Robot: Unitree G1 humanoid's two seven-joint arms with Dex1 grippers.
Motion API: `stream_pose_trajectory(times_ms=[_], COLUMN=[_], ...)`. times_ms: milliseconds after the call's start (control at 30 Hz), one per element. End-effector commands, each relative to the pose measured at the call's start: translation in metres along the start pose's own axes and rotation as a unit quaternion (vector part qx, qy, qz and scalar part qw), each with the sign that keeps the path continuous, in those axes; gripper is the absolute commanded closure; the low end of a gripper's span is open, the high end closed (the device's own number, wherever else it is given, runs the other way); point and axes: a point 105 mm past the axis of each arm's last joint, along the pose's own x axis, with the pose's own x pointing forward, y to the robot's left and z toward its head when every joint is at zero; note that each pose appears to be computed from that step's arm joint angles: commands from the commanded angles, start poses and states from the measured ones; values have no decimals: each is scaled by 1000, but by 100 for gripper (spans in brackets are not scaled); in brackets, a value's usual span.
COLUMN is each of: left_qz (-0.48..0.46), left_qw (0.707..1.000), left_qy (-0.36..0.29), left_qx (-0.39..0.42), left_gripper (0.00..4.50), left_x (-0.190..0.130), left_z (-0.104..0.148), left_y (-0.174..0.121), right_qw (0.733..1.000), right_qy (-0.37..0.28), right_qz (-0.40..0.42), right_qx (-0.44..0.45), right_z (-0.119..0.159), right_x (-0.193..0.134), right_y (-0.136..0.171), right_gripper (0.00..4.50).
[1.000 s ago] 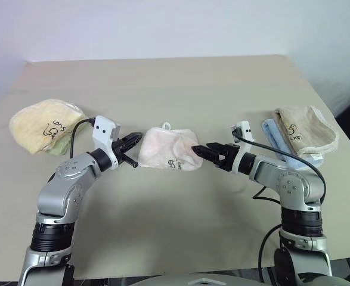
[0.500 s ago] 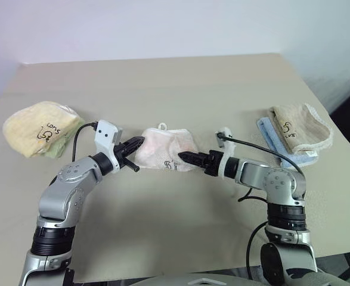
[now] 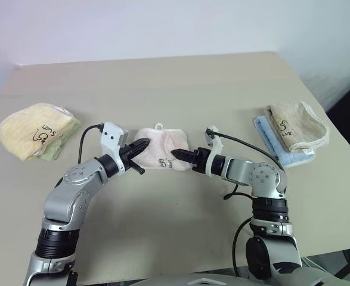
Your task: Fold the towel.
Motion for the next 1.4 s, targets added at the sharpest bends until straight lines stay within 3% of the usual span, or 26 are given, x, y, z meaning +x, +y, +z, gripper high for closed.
stream_pose_trajectory(times_ms=[33,100,333,533,667,833,1000,1133,1400], left_qz=[2,2,5,2,-4,-17,-31,-36,-43], left_qw=[1000,1000,1000,1000,1000,1000,999,999,999], left_qy=[-19,-19,-21,-21,-18,-17,-14,-13,-7], left_qx=[16,15,15,15,15,14,14,17,16], left_gripper=[450,450,450,450,450,450,450,450,450], left_x=[-4,-4,-5,-3,-2,3,9,12,14], left_z=[11,11,12,13,11,9,7,8,4], left_y=[-2,-2,-1,0,0,-2,-6,-7,-12], right_qw=[999,999,991,955,900,857,852,851,840], right_qy=[-24,-32,-122,-295,-415,-458,-415,-403,-443], right_qz=[28,33,53,-17,-120,-237,-313,-327,-310], right_qx=[-6,-4,-13,-39,-58,-8,53,77,50], right_z=[14,18,59,136,177,168,127,117,126], right_x=[-3,-5,-31,-106,-198,-259,-258,-254,-262], right_y=[14,17,30,18,2,-33,-68,-75,-59], right_gripper=[396,448,448,448,448,448,448,342,80])
